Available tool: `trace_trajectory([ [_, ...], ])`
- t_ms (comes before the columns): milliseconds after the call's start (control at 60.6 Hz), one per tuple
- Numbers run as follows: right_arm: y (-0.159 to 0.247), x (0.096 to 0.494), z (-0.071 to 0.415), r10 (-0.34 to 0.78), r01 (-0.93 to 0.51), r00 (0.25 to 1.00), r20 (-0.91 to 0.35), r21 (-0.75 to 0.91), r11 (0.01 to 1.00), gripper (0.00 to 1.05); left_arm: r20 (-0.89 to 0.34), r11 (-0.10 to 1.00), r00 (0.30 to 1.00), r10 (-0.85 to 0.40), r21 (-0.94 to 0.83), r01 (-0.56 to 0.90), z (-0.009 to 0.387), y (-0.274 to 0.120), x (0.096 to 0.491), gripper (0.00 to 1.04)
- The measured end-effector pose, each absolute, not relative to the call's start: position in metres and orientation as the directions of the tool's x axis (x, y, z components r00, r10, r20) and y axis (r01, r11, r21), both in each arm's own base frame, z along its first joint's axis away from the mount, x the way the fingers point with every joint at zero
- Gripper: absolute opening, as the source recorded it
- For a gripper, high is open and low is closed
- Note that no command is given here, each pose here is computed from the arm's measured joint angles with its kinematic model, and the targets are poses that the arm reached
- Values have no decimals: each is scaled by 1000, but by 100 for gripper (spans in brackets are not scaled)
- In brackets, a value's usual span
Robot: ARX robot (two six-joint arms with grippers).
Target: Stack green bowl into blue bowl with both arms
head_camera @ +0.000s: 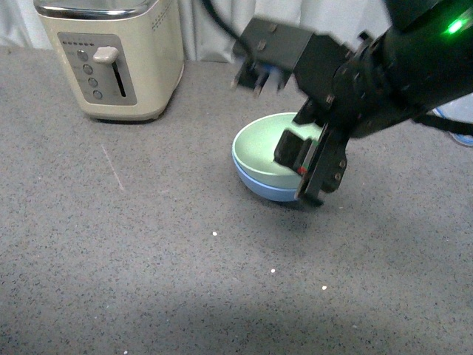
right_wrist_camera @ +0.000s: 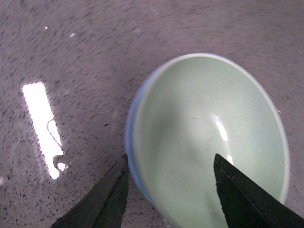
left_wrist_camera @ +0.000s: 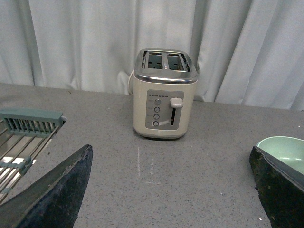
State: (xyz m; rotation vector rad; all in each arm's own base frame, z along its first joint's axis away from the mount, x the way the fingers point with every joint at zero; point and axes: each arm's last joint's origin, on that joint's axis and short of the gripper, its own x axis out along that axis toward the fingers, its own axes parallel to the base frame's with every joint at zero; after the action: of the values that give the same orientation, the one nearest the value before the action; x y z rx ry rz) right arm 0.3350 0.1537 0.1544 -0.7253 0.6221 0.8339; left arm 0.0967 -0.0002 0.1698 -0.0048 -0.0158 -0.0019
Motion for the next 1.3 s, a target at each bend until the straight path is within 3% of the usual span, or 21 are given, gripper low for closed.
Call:
trace_trajectory([
  [83,139,330,178,430,-748,603,-673,-288,599,78,16,1000,1000,-2,-5,2,170,0,97,98],
  [165,113,316,201,362,-567,713,-600,-192,801,95,16,1000,1000,-2,-5,2,170,0,97,98],
  [297,80,290,199,180,-273,802,-569,-81,959,95,16,1000,1000,-2,-5,2,170,0,97,98],
  [495,39,239,176,-100,148,821,-563,40,988,96,16,1000,1000,-2,-5,2,170,0,97,98],
  [693,30,209,163,-126,197,847,-517,83,977,95,16,1000,1000,-2,-5,2,170,0,97,98],
  [809,27,205,146,-9,38,952,-305,90,995,79,16,1000,1000,-3,-5,3,170,0,97,98],
  [924,19,185,162,3,-2,1000,-20,29,1000,53,17,1000,1000,-1,-4,1,170,0,97,98],
  [1221,4,159,161,18,-17,1000,-19,3,1000,1,17,1000,1000,-1,-5,1,170,0,97,98],
  [1304,1,153,162,-2,2,1000,-15,1,1000,1,17,1000,1000,-1,-4,1,170,0,97,98],
])
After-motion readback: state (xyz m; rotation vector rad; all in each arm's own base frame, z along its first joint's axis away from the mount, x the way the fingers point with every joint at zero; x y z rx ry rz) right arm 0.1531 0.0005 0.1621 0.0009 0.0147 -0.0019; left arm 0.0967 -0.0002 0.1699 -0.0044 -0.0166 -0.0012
